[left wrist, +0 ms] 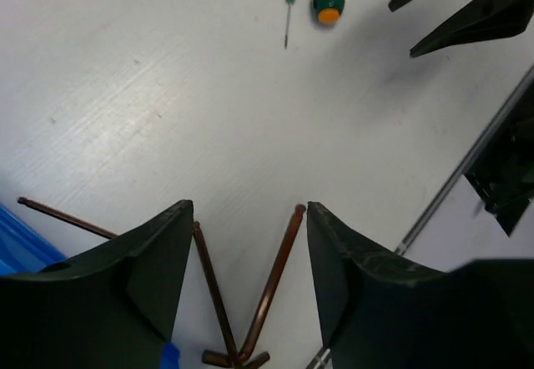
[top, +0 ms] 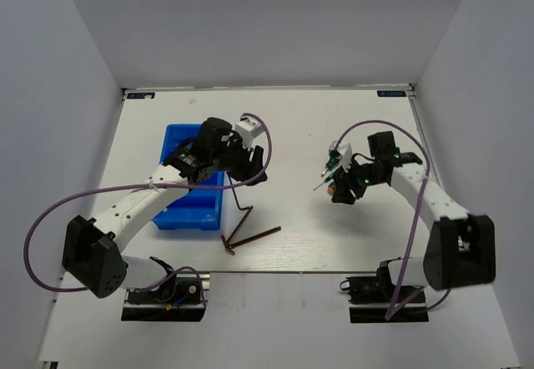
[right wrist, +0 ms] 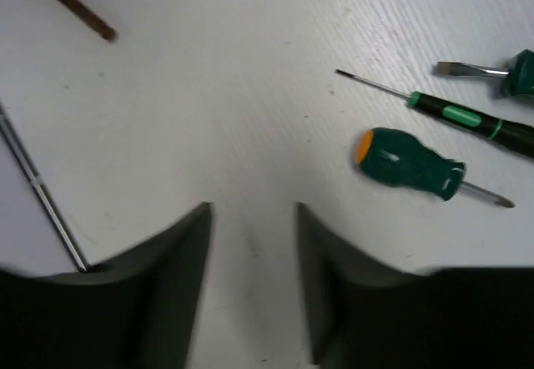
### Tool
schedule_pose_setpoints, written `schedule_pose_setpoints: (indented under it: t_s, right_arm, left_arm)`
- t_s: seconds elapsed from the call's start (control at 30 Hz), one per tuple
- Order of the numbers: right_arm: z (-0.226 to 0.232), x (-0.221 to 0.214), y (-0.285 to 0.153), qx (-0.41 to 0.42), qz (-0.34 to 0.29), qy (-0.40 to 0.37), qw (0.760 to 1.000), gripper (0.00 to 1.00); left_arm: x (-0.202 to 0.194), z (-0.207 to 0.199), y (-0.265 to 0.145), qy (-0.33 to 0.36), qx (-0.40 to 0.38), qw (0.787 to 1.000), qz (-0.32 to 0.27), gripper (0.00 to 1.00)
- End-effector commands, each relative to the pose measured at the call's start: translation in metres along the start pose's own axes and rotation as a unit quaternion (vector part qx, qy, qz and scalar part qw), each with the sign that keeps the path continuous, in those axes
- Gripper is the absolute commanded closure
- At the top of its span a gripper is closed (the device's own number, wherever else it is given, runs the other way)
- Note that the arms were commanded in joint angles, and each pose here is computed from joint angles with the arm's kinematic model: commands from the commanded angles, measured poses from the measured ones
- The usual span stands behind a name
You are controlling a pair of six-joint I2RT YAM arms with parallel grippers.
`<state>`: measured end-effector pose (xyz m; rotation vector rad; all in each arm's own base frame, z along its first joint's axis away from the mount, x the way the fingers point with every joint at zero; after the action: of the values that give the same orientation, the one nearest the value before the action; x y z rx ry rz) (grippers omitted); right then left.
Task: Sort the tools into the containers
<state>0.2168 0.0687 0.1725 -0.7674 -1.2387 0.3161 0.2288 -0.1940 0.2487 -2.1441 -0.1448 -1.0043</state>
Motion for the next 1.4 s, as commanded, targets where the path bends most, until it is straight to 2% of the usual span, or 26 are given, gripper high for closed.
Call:
schedule_pose_setpoints:
  t_s: [0.0,0.03,0.07,0.13,0.17,0.2,0.27,0.33,0.37,0.4,0.43,0.47,0.57,0.73,1.37]
  right_arm:
    - [-0.039,0.012,0.002,-0.073,0.080,-0.031,0.994,0.40]
    - [-0.049,0.024,-0.003,-0.077,0.080,-0.059,0.992,0.26]
    - [-0.052,0.025,-0.005,-0.083,0.082,-0.072,0.990,0.18]
    - [-0.060,0.025,-0.010,-0.119,0.098,-0.133,0.979,0.12]
    - [-0.060,0.027,-0.013,-0.119,0.090,-0.152,0.977,0.12]
    - [-0.061,0.030,-0.015,-0.109,0.090,-0.203,0.969,0.12]
    - [-0.060,0.021,-0.013,-0.060,0.094,-0.309,0.945,0.12]
    - [-0.059,0.009,-0.006,-0.024,0.101,-0.368,0.924,0.15]
    - [-0.060,0.011,-0.004,-0.005,0.089,-0.409,0.908,0.25]
    - [-0.061,0.006,0.000,0.038,0.095,-0.396,0.912,0.31]
    - [-0.059,0.013,-0.005,0.072,0.089,-0.408,0.906,0.34]
    - [-0.058,0.007,0.000,0.117,0.084,-0.394,0.908,0.40]
    - [-0.073,0.017,0.003,0.140,0.075,-0.385,0.909,0.41]
    - [-0.080,0.008,0.018,0.149,0.067,-0.395,0.904,0.43]
    - [-0.099,-0.019,0.045,0.116,0.091,-0.408,0.901,0.42]
  left_arm:
    - [0.010,0.007,0.000,0.030,0.035,0.998,-0.046,0.32]
    - [0.014,0.007,0.001,0.040,0.035,0.997,-0.048,0.32]
    - [0.013,0.011,0.007,0.039,0.042,0.997,-0.045,0.31]
    - [0.015,0.012,0.012,0.045,0.037,0.997,-0.043,0.31]
    - [0.018,0.015,0.014,0.047,0.034,0.997,-0.041,0.31]
    - [0.015,0.020,0.019,0.040,0.028,0.998,-0.030,0.31]
    - [0.015,0.021,0.022,0.052,0.023,0.998,-0.028,0.31]
    - [0.011,0.023,0.026,0.051,0.018,0.998,-0.014,0.31]
    - [0.011,0.022,0.026,0.051,0.014,0.998,-0.013,0.31]
    - [0.010,0.022,0.025,0.049,0.015,0.999,-0.008,0.31]
    - [0.008,0.022,0.023,0.050,0.014,0.999,-0.010,0.31]
    - [0.013,0.017,0.015,0.057,0.011,0.998,-0.027,0.31]
    - [0.013,0.014,0.007,0.069,0.008,0.997,-0.046,0.31]
    - [0.016,0.006,-0.009,0.084,-0.004,0.993,-0.080,0.29]
    - [0.014,0.009,-0.009,0.079,0.015,0.994,-0.074,0.29]
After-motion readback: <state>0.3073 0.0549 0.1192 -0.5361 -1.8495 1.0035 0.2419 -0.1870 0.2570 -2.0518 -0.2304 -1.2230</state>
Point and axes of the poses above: each gripper's point midway between its finger pads, its own y axis out along the fingers, its own z axis along the line the jaws close on, x = y × z, the point moved 10 cm from there along -y, back along the fingers, and after that the axes turned 8 degrees about -y, right-handed, at the moved point
